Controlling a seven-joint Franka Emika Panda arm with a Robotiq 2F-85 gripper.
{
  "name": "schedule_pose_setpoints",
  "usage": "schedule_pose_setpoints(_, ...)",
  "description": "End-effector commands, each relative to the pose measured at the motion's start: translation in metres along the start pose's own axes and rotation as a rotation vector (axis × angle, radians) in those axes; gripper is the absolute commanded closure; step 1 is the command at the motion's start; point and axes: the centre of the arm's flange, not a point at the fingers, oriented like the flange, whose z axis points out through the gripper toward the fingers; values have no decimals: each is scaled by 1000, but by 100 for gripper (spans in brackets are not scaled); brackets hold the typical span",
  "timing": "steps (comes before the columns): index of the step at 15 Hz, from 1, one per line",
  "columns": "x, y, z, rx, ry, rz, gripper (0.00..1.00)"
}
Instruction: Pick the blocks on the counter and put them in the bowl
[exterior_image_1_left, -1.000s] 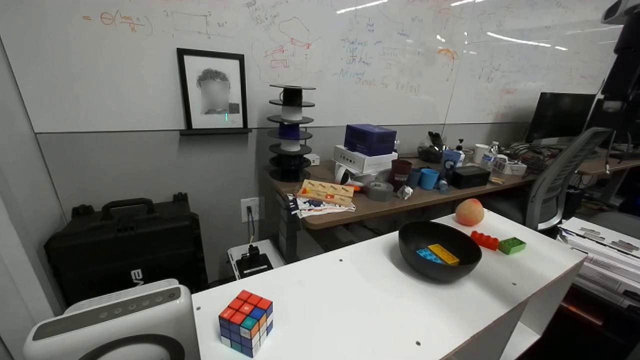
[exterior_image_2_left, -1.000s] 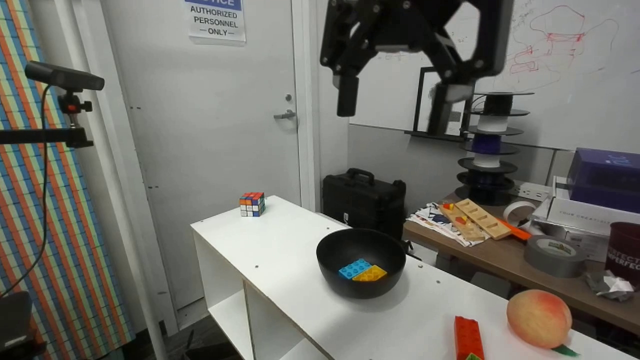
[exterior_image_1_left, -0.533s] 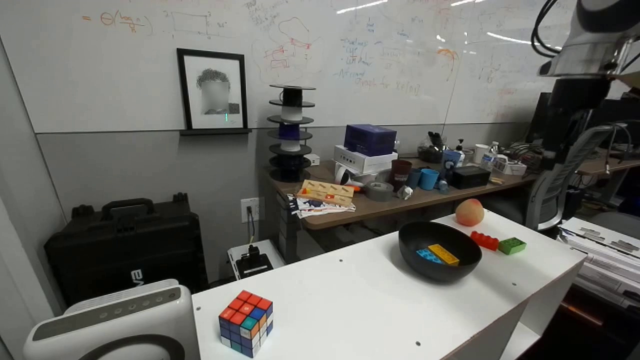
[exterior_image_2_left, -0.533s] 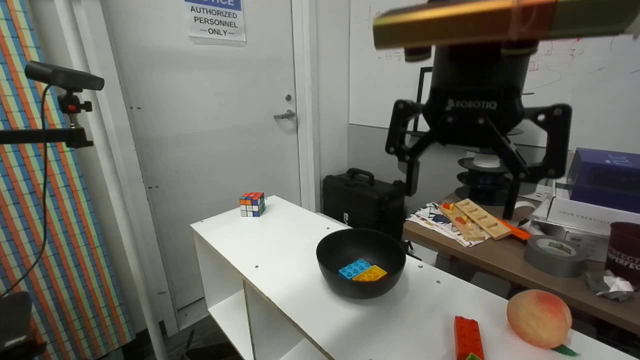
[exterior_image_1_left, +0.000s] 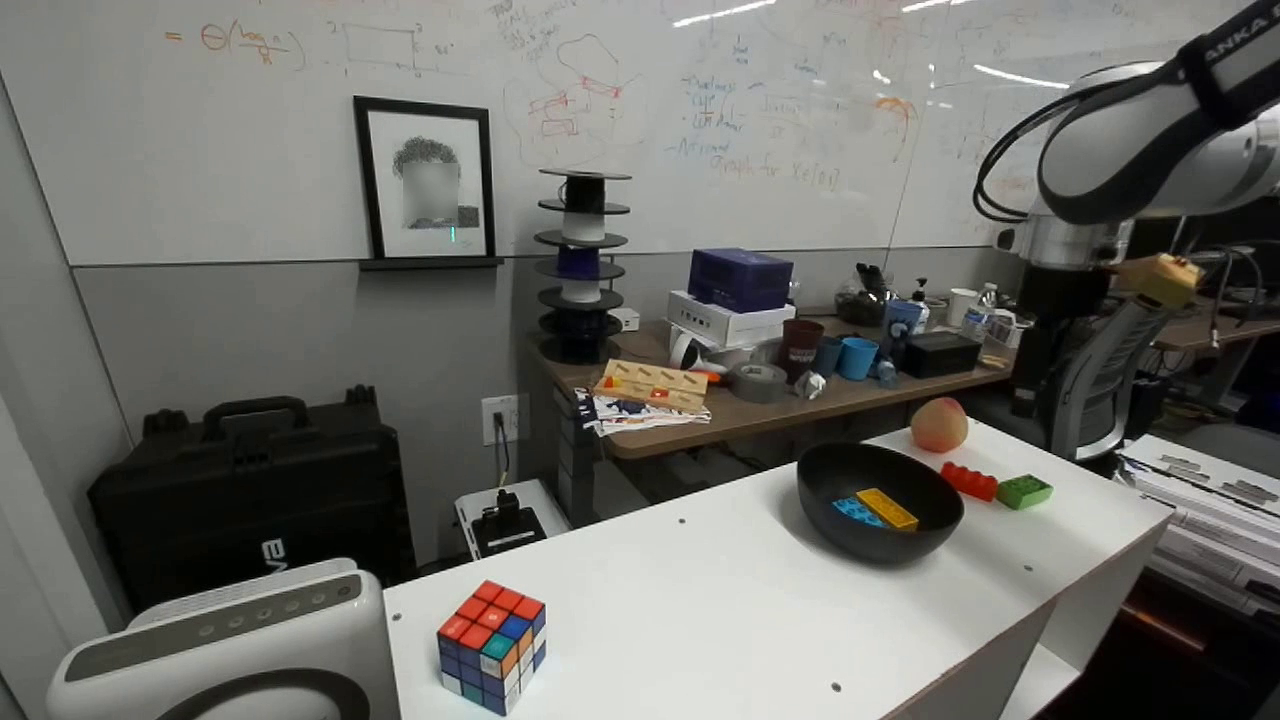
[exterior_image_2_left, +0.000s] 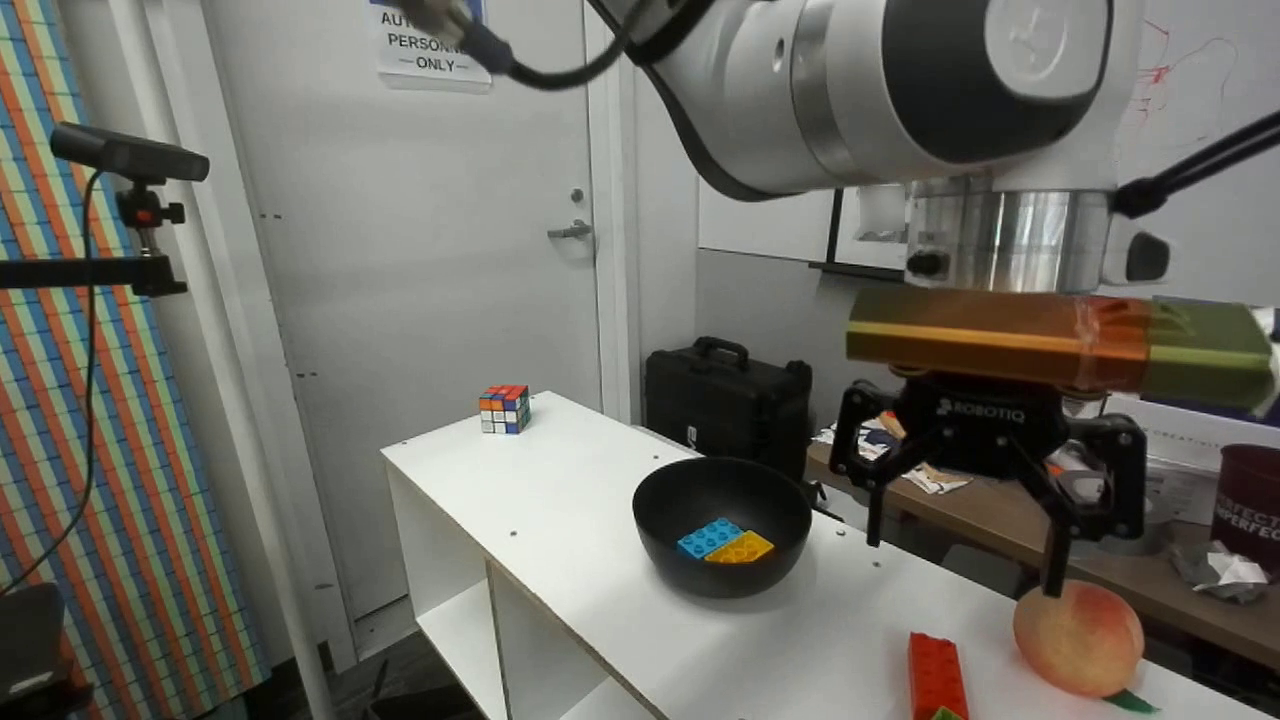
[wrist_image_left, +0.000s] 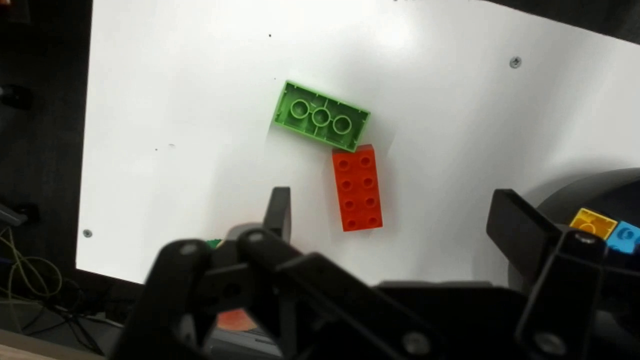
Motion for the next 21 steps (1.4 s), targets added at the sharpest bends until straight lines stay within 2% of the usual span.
schedule_pose_setpoints(1,33,22,23,-7,32,-59,0)
schedule_pose_setpoints(10,59,31,77,39,58,-96,0)
schedule_pose_setpoints(16,59,27,110,83,25,-82,0)
schedule_pose_setpoints(17,58,27,115,89,21,-74,25)
schedule_pose_setpoints(18,58,26,119,97,18,-70,27)
schedule_pose_setpoints(21,55,18,117,109,18,-66,51)
